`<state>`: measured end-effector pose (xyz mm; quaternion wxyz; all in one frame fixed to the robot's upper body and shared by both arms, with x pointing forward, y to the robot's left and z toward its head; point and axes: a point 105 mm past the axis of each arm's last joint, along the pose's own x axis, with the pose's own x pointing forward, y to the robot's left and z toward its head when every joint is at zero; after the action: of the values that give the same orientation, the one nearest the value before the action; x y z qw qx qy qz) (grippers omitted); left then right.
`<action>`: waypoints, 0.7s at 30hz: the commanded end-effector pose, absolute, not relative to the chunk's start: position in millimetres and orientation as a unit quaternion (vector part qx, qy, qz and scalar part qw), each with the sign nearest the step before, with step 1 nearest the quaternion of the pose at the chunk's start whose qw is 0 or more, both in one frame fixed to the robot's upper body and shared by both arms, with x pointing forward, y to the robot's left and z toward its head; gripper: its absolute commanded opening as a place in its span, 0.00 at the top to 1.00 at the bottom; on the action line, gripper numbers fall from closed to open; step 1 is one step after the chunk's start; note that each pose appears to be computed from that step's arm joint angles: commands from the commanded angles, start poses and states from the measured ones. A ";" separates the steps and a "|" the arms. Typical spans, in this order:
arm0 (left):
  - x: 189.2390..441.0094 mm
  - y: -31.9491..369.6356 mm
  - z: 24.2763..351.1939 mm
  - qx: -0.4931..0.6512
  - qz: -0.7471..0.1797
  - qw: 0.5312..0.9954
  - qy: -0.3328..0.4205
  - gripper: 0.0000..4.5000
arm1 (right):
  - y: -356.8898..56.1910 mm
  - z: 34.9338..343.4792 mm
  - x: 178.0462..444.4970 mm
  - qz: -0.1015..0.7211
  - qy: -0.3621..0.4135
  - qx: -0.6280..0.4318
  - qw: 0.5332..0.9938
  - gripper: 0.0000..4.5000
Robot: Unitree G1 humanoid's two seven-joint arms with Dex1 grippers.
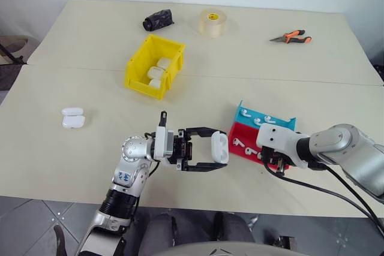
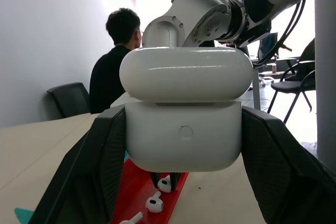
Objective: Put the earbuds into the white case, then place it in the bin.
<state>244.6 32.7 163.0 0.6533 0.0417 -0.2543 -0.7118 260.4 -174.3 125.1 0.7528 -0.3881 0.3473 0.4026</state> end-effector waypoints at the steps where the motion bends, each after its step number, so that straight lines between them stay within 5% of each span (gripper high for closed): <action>1: 239.9 31.5 173.1 0.046 -0.713 0.643 -0.275 0.38 | -172.4 129.0 262.2 0.397 0.335 -0.390 0.760 0.88; 7: 240.6 36.8 172.5 0.044 -0.712 0.646 -0.273 0.38 | -177.4 151.7 259.2 0.410 0.295 -0.341 0.792 0.88; 17: 246.4 39.6 171.0 0.027 -0.717 0.646 -0.260 0.38 | -164.0 204.2 228.1 0.531 -0.053 -0.066 0.843 0.88; 21: 250.2 39.4 174.7 0.018 -0.719 0.646 -0.256 0.38 | -146.3 214.7 225.3 0.527 -0.108 0.022 0.843 0.88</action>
<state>249.9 38.7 165.4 0.6502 0.0288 -0.2393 -0.7205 231.8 -154.4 199.1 0.8506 0.0143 -0.0704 0.5209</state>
